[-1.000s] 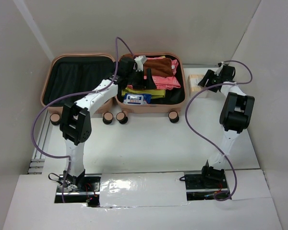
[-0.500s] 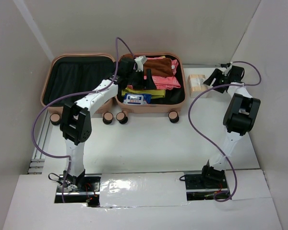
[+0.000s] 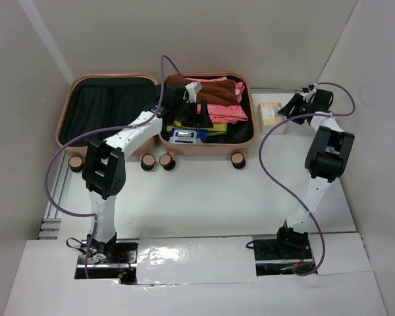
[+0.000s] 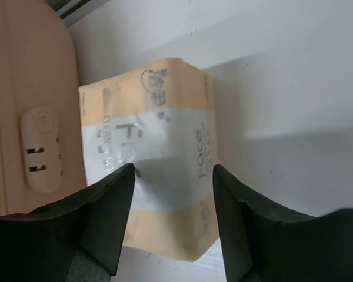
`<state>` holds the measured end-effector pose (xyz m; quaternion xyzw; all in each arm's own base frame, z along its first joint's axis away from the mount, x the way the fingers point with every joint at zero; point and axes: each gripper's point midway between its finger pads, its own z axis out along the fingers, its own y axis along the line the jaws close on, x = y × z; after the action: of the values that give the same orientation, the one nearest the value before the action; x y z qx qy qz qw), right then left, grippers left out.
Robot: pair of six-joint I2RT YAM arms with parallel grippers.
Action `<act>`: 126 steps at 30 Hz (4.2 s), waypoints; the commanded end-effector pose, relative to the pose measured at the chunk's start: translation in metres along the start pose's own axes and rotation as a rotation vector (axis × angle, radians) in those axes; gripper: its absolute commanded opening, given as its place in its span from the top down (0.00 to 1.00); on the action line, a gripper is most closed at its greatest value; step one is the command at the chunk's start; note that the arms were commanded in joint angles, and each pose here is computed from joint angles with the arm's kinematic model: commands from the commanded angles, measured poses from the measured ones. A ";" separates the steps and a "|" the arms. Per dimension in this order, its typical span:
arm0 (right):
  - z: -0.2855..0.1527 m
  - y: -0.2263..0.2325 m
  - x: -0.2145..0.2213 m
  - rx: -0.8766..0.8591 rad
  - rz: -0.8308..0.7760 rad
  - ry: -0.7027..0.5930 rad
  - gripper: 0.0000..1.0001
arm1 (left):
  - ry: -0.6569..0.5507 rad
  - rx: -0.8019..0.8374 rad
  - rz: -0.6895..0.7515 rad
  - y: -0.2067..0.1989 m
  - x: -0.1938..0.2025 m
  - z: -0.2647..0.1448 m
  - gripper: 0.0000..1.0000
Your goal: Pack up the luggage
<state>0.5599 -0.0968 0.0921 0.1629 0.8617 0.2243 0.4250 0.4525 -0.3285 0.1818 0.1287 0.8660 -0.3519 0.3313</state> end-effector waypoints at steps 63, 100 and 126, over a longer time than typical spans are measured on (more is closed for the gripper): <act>-0.070 0.292 0.052 -0.640 -1.361 0.162 1.00 | -0.232 -0.187 -0.030 0.144 -0.065 -0.138 0.21; -0.179 0.373 -0.071 -0.394 -1.106 -0.551 0.00 | -0.519 -0.529 -0.150 0.139 -0.115 -0.264 0.13; -0.132 0.188 -0.032 0.011 -0.189 -0.204 0.00 | -0.715 -1.132 -1.052 0.337 0.074 -0.390 0.10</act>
<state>0.4888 0.0157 0.2704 0.0985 0.8375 0.1548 0.5146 0.3372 0.1707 0.1419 -0.5975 0.7252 0.0231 0.3413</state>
